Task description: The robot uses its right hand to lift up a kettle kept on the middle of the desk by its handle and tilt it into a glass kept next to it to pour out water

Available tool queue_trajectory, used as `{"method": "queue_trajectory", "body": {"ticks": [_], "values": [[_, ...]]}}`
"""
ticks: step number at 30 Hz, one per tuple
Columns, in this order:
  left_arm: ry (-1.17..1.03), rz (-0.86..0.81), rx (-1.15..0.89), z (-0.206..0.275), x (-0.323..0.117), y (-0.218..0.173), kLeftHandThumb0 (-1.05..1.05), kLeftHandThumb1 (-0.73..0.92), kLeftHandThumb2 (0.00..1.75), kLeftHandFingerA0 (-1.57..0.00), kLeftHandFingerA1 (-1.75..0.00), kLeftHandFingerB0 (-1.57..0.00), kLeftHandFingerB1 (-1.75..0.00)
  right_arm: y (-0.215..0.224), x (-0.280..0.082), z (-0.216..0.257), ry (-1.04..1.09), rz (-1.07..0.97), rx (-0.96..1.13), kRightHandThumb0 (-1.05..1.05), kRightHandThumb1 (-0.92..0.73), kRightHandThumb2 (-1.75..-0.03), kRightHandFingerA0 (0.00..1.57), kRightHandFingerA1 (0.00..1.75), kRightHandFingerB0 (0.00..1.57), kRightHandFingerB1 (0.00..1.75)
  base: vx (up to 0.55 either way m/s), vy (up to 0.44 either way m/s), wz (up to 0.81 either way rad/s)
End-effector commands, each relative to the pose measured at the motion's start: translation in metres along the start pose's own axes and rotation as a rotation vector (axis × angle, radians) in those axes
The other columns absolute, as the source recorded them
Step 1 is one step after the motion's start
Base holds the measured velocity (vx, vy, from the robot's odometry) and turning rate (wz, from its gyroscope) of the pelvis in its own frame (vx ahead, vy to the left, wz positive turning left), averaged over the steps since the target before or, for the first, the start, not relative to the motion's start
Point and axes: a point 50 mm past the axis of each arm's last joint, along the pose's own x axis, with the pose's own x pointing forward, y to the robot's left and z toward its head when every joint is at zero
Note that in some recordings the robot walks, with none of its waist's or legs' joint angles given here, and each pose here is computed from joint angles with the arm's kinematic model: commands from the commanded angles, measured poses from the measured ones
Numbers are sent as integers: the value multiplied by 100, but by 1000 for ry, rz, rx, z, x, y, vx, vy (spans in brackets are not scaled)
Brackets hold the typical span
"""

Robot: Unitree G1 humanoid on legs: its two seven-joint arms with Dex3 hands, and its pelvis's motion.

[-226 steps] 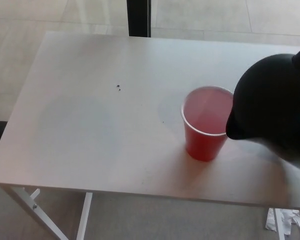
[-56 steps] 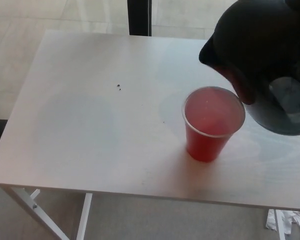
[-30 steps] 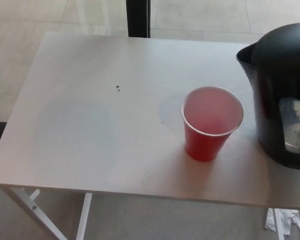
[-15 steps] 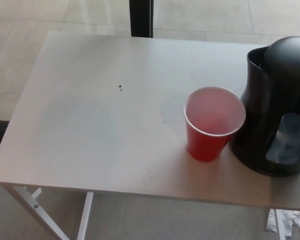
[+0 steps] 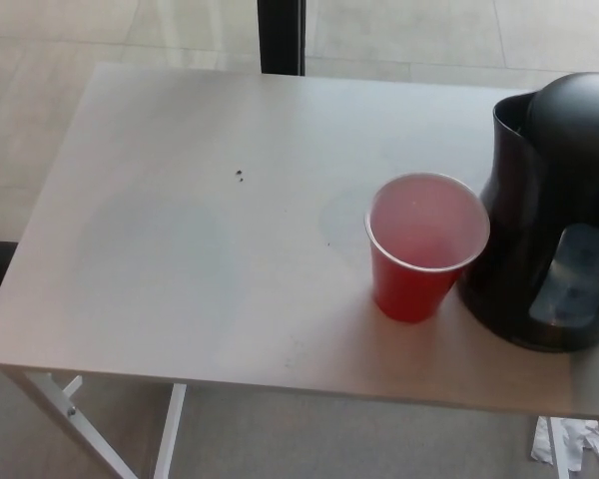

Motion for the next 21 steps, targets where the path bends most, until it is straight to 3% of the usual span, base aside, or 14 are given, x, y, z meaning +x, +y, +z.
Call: {"method": "queue_trajectory", "body": {"ticks": [1,4,5,8,15,16,17,18,21], "values": [[-1,20,-6,0,-1,3,-90,92,85,-49,-59,-34,-54,-3,-4,2,-69,266,-55,-88,-53,-83,0,0,0,0,0,0,0],[0,20,-15,-1,-2,4,-92,92,84,-50,-63,-30,-56,-3,-5,1,-90,263,-118,-96,-48,-81,0,0,0,0,0,0,0],[0,20,-15,-2,-2,4,-93,92,84,-49,-63,-30,-55,-3,-5,1,-94,267,-120,-97,-63,-59,0,0,0,0,0,0,0],[1,25,-8,-2,-2,4,-94,92,88,-51,-63,-31,-55,-4,-6,0,-111,280,-106,-105,-65,-61,0,0,0,0,0,0,0],[5,30,-2,-2,-2,5,-95,92,88,-51,-63,-31,-54,-12,-6,1,-158,306,-33,-102,-64,-60,0,0,0,0,0,0,0],[2,26,-1,-2,-2,5,-94,92,89,-51,-63,-34,-56,-17,-8,3,-168,316,-31,-104,-53,-80,0,0,0,0,0,0,0],[5,26,-9,-3,-3,6,-94,92,88,-51,-63,-30,-55,-23,-13,6,-178,314,-38,-102,-53,-81,0,0,0,0,0,0,0],[6,30,-17,-3,-3,6,-90,92,84,-50,-62,-32,-54,-27,-14,6,-182,319,-6,-101,-63,-60,0,0,0,0,0,0,0],[5,33,-13,-4,-4,7,-95,92,88,-51,-64,-32,-55,-41,-23,7,-193,256,-27,-105,-61,-60,0,0,0,0,0,0,0]]}}
